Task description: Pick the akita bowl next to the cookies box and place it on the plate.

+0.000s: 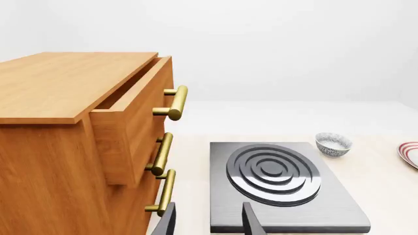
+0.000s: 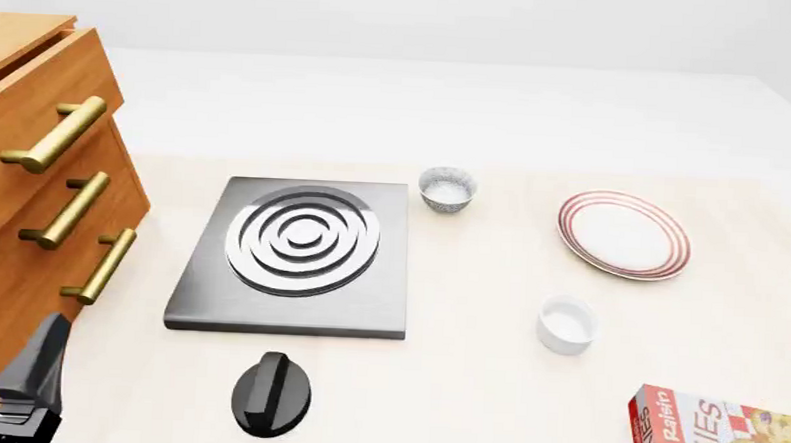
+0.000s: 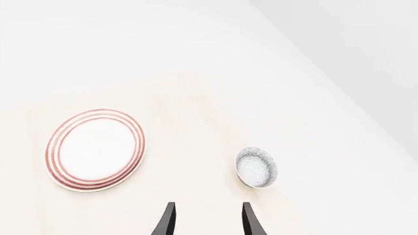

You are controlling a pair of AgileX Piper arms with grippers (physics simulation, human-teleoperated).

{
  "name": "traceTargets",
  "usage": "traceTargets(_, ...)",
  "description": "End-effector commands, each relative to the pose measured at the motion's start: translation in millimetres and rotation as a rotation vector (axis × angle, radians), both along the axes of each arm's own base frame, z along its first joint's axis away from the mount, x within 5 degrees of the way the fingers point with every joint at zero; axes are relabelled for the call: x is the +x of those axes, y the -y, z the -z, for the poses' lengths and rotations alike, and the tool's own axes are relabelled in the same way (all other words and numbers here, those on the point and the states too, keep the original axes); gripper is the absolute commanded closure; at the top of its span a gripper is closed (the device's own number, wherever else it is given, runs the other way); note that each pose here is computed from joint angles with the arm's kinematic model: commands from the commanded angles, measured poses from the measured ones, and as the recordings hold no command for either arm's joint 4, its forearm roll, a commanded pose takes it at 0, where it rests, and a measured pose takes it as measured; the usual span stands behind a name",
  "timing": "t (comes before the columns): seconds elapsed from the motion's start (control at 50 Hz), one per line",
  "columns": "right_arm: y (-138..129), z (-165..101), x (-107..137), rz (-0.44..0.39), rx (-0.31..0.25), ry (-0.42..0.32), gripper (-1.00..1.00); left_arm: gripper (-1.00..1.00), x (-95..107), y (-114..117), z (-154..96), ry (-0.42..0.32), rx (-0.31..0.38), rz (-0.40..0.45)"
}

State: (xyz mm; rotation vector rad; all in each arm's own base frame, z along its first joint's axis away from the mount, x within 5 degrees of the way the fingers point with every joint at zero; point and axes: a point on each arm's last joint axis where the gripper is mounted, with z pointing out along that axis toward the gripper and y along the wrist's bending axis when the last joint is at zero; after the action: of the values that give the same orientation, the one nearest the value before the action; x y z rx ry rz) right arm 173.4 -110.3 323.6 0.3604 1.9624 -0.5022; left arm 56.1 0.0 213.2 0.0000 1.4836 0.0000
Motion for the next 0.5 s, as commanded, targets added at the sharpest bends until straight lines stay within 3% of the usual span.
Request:
traceTargets(0.02, 34.8, 3.8, 6.8, 0.096, -0.001, -0.059, -1.0, -1.0, 0.0, 0.0, 0.0, 0.0, 0.0, 0.0)
traceTargets(0.18, 54.4, 0.1, 12.2, 0.149, 0.027, -0.071, -1.0, -1.0, 0.0, 0.0, 0.0, 0.0, 0.0, 0.0)
traceTargets(0.5, 119.4, 15.0, 23.0, 0.317, 0.148, -0.109, -1.0, -1.0, 0.0, 0.0, 0.0, 0.0, 0.0, 0.0)
